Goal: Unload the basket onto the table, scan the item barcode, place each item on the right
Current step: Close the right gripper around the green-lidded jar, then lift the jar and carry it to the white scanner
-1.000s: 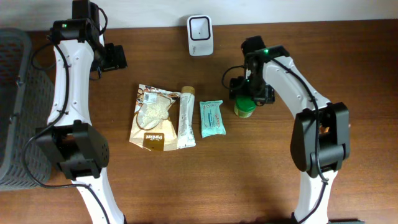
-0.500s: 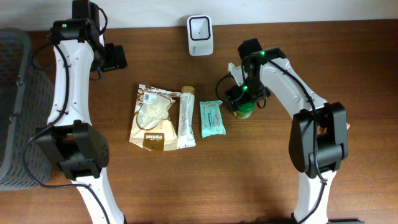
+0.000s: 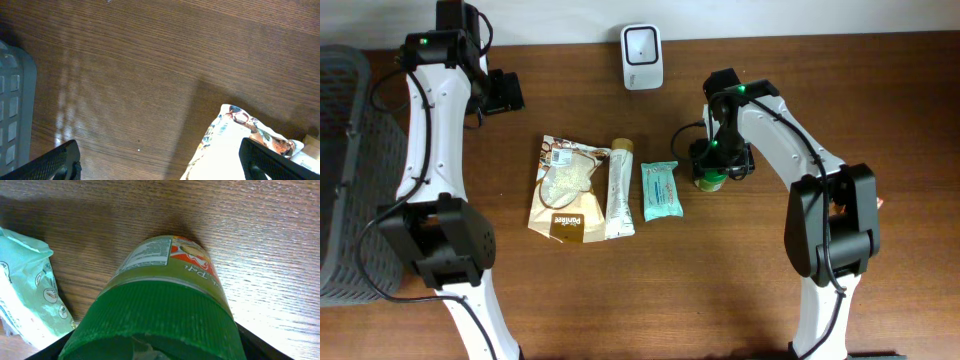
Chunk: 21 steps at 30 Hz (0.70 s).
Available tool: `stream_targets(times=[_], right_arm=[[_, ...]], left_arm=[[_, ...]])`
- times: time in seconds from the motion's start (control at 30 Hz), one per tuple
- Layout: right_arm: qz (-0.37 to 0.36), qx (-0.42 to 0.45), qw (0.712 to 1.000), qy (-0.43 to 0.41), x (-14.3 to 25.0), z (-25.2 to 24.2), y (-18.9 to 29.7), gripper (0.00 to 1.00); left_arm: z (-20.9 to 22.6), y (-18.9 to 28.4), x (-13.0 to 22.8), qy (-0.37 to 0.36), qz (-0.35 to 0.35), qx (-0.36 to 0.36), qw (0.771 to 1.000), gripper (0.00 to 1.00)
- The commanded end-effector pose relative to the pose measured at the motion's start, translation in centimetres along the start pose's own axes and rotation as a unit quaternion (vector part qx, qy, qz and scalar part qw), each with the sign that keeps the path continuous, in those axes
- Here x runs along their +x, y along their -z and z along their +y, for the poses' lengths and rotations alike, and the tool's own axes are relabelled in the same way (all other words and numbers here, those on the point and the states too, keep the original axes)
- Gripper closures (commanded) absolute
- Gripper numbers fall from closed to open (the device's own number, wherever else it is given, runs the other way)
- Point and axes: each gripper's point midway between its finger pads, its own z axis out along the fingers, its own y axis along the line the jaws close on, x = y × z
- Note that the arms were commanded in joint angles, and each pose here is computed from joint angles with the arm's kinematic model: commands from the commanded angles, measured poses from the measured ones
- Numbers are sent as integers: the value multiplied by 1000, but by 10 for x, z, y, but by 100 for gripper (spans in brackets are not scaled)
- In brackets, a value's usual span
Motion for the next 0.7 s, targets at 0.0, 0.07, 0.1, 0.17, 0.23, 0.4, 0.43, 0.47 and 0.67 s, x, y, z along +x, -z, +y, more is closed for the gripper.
stream_targets(times=[0.0, 0.07, 0.1, 0.17, 0.23, 0.4, 0.43, 0.47, 0.67], right_arm=[[7, 6, 1000, -13, 3, -2, -4, 31], [2, 5, 1000, -12, 0, -1, -1, 35], [-2, 4, 1000, -8, -2, -1, 1, 38], [-16, 2, 1000, 2, -11, 1, 8, 44], [-28, 0, 1000, 5, -18, 3, 17, 44], [-63, -4, 998, 20, -35, 11, 51, 49], [-67, -5, 997, 23, -36, 13, 58, 49], [-71, -6, 997, 24, -38, 15, 65, 50], [-17, -48, 997, -52, -12, 31, 77, 53]], left_arm=[[0, 5, -5, -5, -10, 6, 1000, 1], [0, 5, -5, -5, -10, 6, 1000, 1], [0, 5, -5, -5, -10, 6, 1000, 1], [0, 5, -5, -5, -10, 6, 1000, 1], [0, 5, -5, -5, -10, 6, 1000, 1], [-1, 5, -5, -6, -10, 6, 1000, 1], [0, 5, -5, -5, -10, 6, 1000, 1], [0, 5, -5, -5, -10, 6, 1000, 1], [0, 5, -5, -5, -10, 6, 1000, 1]])
